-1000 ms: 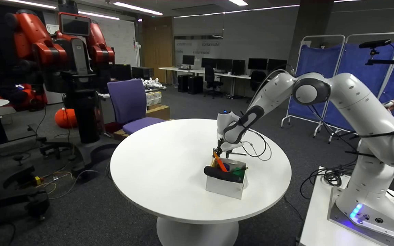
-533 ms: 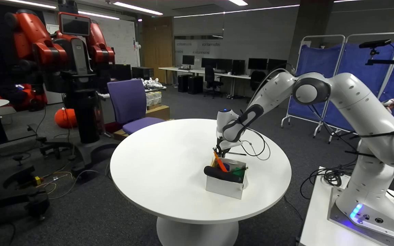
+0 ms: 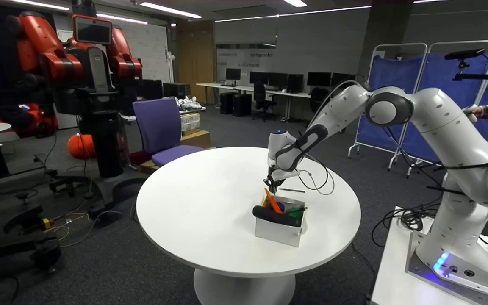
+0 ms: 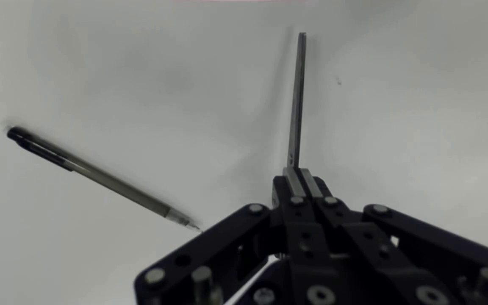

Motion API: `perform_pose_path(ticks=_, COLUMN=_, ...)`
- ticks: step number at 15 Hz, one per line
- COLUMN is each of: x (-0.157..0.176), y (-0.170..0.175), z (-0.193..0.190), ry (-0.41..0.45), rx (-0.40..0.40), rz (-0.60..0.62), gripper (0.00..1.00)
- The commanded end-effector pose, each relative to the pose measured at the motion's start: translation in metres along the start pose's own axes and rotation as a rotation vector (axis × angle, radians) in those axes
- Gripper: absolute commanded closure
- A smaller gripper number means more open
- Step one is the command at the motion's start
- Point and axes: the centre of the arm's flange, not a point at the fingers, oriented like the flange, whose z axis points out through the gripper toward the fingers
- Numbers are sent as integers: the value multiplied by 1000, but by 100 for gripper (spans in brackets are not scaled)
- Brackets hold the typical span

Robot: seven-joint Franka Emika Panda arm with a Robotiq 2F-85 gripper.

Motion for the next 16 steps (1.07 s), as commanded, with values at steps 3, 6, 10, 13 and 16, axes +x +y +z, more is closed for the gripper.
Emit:
perform_pose_path(ticks=3, x=-16, y=13, z=-85, ry=-9, rx=21, rz=-14, gripper=100)
perform_pose_path(ticks=6, x=-27, y=10, z=-111, ry=-34, rx=24, rz=-13, gripper=100)
perform_pose_path(ticks=10, x=-60, y=-4, z=-148, ry=-76, rx=-4, rz=-29, gripper=100)
perform_pose_path(ticks=13, x=-93, y=-30, z=-179, ry=-71, rx=-17, rz=-57, gripper=100)
perform_pose_path(ticks=16, x=-124, y=-68, z=-188, ry=-46, rx=-34, rz=-62, gripper=100)
